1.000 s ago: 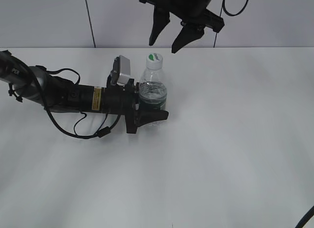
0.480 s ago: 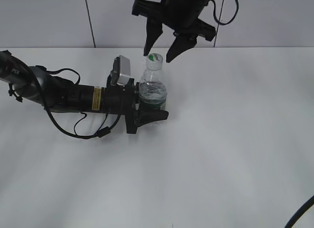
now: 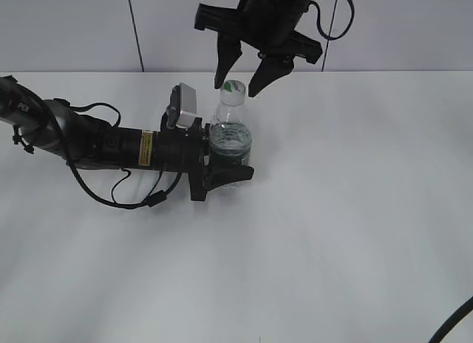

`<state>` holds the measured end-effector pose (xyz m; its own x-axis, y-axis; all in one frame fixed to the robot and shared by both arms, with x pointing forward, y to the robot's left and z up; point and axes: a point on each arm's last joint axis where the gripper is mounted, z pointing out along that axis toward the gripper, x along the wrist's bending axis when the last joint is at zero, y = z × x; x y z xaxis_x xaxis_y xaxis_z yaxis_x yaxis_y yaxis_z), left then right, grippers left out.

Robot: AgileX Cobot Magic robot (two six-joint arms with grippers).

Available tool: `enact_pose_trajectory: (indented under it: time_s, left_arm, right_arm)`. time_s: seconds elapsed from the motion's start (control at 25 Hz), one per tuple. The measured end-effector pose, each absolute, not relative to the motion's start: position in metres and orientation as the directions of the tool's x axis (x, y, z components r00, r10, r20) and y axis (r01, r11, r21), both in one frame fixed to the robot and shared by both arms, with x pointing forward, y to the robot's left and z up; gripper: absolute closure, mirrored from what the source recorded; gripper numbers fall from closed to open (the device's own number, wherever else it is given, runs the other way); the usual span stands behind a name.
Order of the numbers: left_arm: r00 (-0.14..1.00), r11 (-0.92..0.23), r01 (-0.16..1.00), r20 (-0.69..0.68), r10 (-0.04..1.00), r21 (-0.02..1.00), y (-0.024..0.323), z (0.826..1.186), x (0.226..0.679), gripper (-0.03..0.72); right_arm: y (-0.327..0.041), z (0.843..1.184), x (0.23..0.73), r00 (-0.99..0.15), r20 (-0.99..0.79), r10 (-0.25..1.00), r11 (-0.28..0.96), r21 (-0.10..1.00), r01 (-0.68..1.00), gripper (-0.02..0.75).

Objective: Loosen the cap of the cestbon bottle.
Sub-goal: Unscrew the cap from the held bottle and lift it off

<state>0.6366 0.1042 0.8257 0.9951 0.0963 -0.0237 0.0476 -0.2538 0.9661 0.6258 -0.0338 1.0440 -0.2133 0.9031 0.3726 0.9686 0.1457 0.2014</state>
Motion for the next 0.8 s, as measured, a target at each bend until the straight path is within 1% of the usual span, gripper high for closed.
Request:
enact_pose_trajectory:
  time_s: [0.2, 0.8]
  left_arm:
    - [0.995, -0.254, 0.047, -0.023, 0.097, 0.966, 0.1042, 0.8257, 0.6367, 0.276]
    - [0.995, -0.254, 0.048, -0.023, 0.099, 0.966, 0.1042, 0.8257, 0.6369, 0.276]
  right_arm:
    - [-0.0314, 1.0438, 0.6241, -0.232, 0.365, 0.902, 0.164, 0.207, 0.964, 0.339]
    - [-0.0313, 1.0372, 0.6261, -0.241, 0.348, 0.906, 0.178, 0.203, 0.963, 0.339]
